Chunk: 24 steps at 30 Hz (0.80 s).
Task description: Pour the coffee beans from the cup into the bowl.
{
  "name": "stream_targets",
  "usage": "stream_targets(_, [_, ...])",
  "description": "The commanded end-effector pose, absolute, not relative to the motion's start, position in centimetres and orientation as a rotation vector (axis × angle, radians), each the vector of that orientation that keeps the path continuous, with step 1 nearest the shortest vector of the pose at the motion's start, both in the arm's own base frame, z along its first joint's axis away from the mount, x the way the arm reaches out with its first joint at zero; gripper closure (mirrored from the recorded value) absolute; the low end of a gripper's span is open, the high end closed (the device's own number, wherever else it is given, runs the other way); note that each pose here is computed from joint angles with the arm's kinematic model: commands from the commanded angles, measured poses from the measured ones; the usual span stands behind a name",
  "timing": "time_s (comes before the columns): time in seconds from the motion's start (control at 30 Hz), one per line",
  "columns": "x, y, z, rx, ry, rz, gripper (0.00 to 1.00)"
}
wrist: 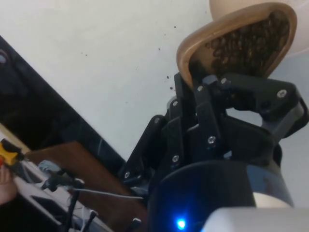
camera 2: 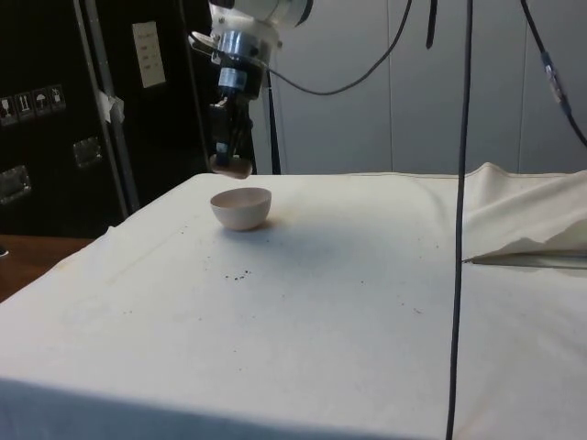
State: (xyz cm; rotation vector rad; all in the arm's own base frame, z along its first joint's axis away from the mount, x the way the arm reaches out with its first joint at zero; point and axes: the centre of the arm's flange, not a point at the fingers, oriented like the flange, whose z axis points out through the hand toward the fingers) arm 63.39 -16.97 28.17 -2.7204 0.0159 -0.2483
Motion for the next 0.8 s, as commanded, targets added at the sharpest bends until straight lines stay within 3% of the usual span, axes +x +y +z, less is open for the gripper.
stream_targets(0.0, [63.4,-17.0,28.0,-2.701,0.025,-0.243,1.0])
stream_targets(0.77, [63.5,-18.7,28.0,-2.557,0.076,-0.257,1.0])
